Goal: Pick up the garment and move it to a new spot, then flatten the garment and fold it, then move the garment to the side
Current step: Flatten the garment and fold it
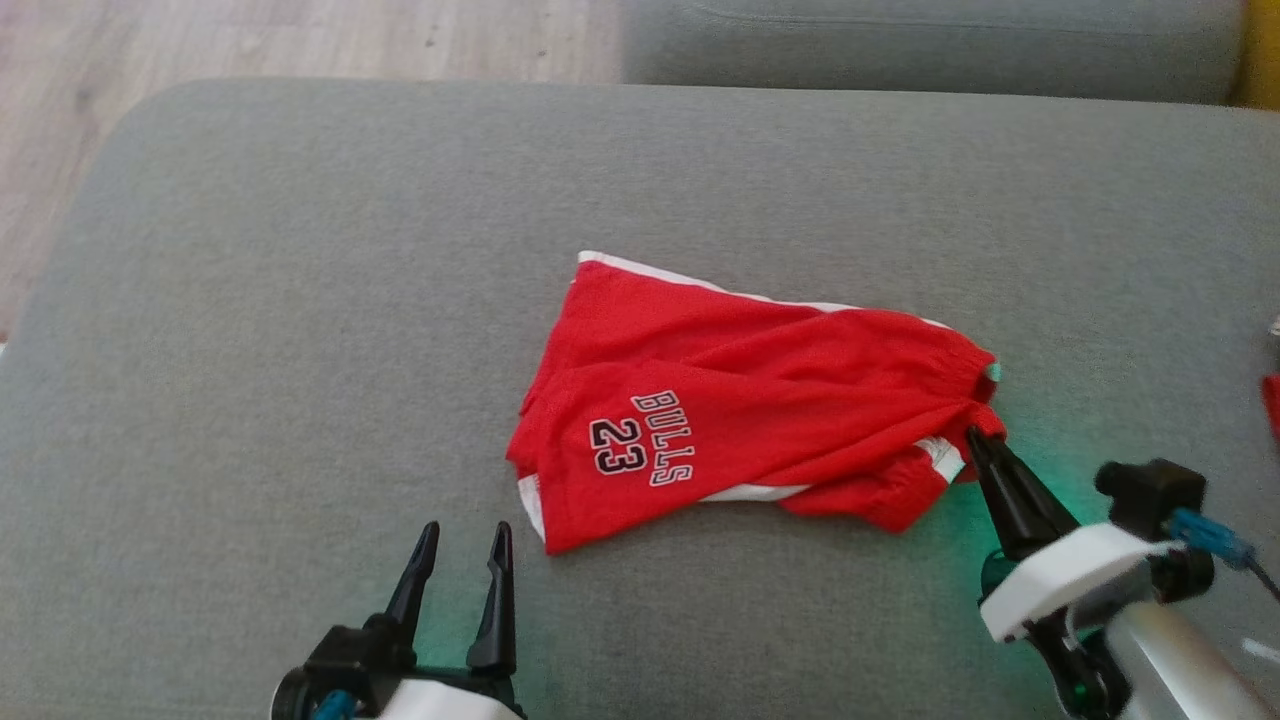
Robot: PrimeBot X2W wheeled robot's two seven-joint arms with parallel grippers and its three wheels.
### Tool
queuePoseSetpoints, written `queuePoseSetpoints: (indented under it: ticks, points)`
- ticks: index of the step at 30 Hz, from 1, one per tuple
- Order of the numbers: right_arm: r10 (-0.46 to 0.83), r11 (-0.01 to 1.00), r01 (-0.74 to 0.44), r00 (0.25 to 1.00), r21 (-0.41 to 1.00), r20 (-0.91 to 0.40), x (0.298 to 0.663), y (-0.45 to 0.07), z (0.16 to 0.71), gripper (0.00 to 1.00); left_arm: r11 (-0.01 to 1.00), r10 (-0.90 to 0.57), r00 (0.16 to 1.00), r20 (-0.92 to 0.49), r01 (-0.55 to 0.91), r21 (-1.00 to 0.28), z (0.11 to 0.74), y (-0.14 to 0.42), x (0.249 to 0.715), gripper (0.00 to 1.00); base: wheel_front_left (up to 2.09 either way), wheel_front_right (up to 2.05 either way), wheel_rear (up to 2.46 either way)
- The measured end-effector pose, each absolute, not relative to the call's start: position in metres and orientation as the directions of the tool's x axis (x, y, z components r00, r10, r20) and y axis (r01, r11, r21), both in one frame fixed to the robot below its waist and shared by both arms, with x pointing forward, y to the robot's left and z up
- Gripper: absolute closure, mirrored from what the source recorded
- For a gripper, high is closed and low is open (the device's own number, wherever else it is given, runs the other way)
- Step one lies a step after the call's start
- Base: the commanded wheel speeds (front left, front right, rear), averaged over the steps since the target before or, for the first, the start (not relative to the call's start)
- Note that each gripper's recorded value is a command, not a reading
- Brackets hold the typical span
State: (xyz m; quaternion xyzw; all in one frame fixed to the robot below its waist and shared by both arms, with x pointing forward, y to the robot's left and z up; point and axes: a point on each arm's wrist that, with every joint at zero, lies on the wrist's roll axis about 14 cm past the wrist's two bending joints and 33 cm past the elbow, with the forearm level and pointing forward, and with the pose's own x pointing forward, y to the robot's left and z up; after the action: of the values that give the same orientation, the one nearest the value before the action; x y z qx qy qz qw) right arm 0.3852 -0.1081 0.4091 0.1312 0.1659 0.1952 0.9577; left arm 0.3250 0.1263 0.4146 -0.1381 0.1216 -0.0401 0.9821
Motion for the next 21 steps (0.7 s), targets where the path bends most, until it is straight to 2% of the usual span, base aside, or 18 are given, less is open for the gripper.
queuePoseSetpoints:
  ticks: [1,2,6,12,15,21]
  points:
    - [0.422,0.895,-0.342,0.858,0.286,-0.294,0.389,-0.106,0.403,0.33,0.959,-0.109,0.967,-0.228,0.042,-0.281,0.415,0.127,0.325,0.0,0.0,0.0,0.0]
    - [0.421,0.899,-0.347,0.853,0.268,-0.308,0.392,-0.104,0.399,0.0,0.959,-0.104,0.968,-0.229,0.037,-0.28,0.414,0.129,0.324,0.0,0.0,0.0,0.0]
    - [0.397,0.913,-0.332,0.858,0.238,-0.326,0.398,-0.103,0.392,0.0,0.961,-0.088,0.97,-0.228,0.023,-0.276,0.415,0.133,0.321,0.0,0.0,0.0,0.0]
    - [0.321,0.946,-0.292,0.911,0.144,-0.261,0.395,-0.129,0.408,0.0,0.958,-0.106,0.976,-0.191,0.049,-0.281,0.425,0.129,0.32,0.0,0.0,0.0,0.0]
    - [0.273,0.962,-0.261,0.942,0.087,-0.197,0.386,-0.143,0.426,0.0,0.956,-0.125,0.974,-0.191,0.066,-0.286,0.425,0.124,0.316,0.0,0.0,0.0,0.0]
    - [0.268,0.963,-0.266,0.963,0.042,-0.026,0.361,-0.127,0.475,0.0,0.947,-0.188,0.967,-0.172,0.132,-0.293,0.429,0.108,0.316,0.0,0.0,0.0,0.0]
